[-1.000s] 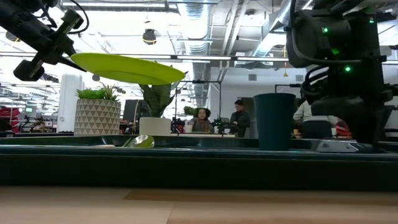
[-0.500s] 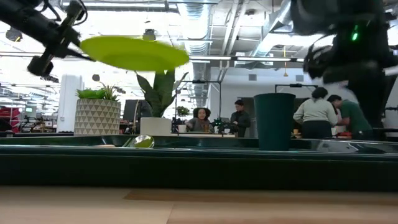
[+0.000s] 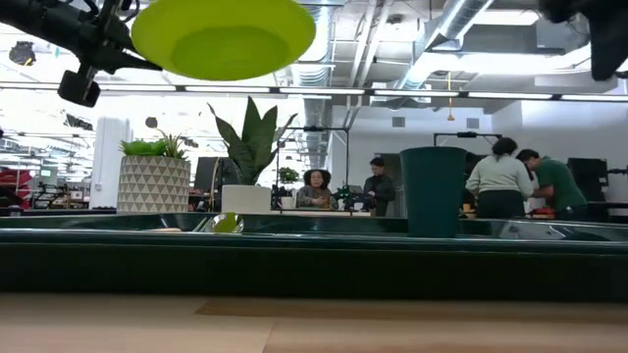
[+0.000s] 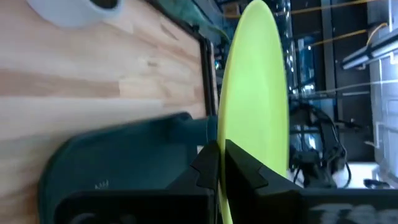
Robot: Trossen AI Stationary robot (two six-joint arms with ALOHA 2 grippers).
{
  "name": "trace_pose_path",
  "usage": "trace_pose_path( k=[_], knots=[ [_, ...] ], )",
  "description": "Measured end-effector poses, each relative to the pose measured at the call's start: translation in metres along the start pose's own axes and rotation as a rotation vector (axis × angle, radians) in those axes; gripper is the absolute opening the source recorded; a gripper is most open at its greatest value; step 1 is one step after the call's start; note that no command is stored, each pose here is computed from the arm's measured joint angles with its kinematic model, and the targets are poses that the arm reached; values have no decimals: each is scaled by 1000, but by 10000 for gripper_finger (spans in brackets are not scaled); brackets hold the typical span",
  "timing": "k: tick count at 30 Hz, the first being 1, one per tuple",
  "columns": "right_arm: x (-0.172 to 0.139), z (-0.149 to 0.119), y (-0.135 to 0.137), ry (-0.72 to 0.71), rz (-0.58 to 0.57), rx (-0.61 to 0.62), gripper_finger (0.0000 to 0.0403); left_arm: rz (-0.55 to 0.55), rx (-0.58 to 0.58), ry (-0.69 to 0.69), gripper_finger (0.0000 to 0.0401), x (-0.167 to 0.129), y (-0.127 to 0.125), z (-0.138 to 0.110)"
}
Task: Pick and place plate/cup/fork/spoon on tray
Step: Put the green plate to the right of the orange white spoon on the black tray
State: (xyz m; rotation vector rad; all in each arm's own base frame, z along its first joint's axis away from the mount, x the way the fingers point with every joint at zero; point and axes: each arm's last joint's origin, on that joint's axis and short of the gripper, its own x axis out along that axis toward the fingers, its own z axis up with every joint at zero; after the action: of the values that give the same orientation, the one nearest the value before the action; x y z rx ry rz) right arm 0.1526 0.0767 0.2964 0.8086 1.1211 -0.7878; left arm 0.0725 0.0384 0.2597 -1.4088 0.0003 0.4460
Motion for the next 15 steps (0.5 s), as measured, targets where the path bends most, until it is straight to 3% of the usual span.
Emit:
trace_pose_path(
  k=[7,15],
  knots=[
    [-21,-6,-19,-114,137,68,12,-29,-12,61,0,11,-8,-9],
    [-18,-9,-14,-141,117,32,12,-96,6,77,0,39,-26,-24]
  ],
)
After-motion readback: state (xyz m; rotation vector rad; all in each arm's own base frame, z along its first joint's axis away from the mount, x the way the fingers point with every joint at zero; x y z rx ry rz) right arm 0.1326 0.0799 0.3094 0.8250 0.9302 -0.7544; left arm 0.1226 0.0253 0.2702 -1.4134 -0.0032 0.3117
